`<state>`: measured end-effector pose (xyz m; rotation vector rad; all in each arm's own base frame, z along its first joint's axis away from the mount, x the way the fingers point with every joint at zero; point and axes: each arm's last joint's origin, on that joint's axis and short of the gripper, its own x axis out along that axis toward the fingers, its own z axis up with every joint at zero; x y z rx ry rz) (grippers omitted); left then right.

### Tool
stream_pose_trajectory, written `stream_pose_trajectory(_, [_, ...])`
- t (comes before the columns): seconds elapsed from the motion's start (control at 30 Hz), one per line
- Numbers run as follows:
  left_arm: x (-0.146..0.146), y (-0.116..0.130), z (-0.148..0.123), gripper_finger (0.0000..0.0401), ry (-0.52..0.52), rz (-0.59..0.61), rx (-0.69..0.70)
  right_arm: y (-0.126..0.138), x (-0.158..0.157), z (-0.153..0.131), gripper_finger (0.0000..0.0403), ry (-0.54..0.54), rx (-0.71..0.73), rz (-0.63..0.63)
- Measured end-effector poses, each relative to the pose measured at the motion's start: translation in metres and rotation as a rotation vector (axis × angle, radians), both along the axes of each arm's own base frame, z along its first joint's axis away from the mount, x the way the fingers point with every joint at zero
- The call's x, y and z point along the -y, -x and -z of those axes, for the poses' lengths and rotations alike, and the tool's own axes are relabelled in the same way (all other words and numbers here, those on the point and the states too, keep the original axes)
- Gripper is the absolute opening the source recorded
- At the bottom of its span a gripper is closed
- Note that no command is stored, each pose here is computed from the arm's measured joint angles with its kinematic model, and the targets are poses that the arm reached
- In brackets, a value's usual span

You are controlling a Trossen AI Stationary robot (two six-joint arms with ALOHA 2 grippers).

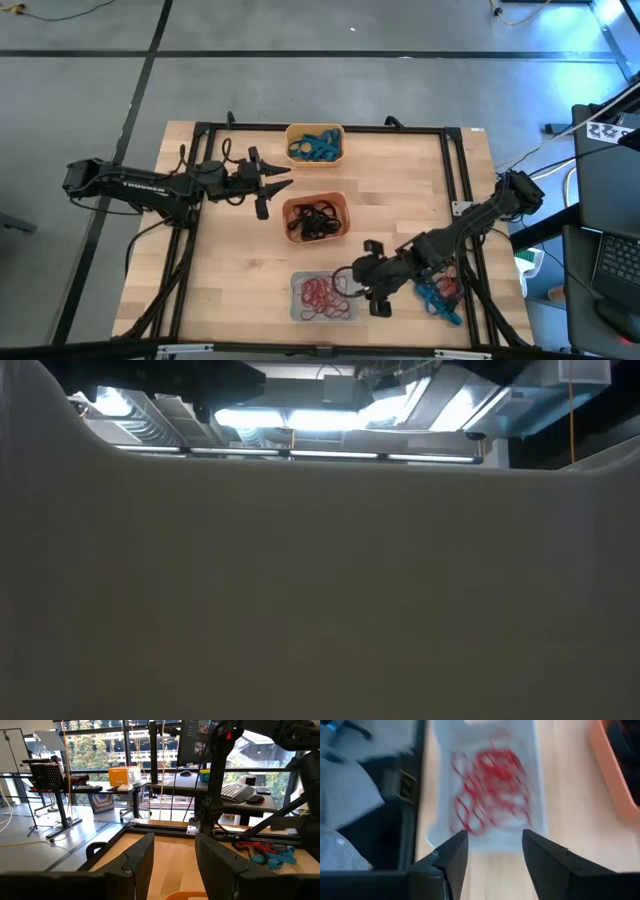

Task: Sort rubber bands into baskets
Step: Put the black rubber band in the orange bin

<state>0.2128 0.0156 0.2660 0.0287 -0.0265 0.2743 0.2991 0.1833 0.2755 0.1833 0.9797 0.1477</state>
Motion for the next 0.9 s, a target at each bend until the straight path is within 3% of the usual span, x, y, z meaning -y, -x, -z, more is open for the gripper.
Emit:
stream_pose_trajectory(0.4, [0.0,0.0,0.0,0.0141,0.001,0.0,-0.001,0.039,0.022,0.026,0.0177,0.167,-0.447,0.148])
stream_pose_trajectory(0.9, [0.0,0.0,0.0,0.0141,0.004,0.0,-0.002,0.091,0.005,0.072,0.0176,0.204,-0.736,0.134])
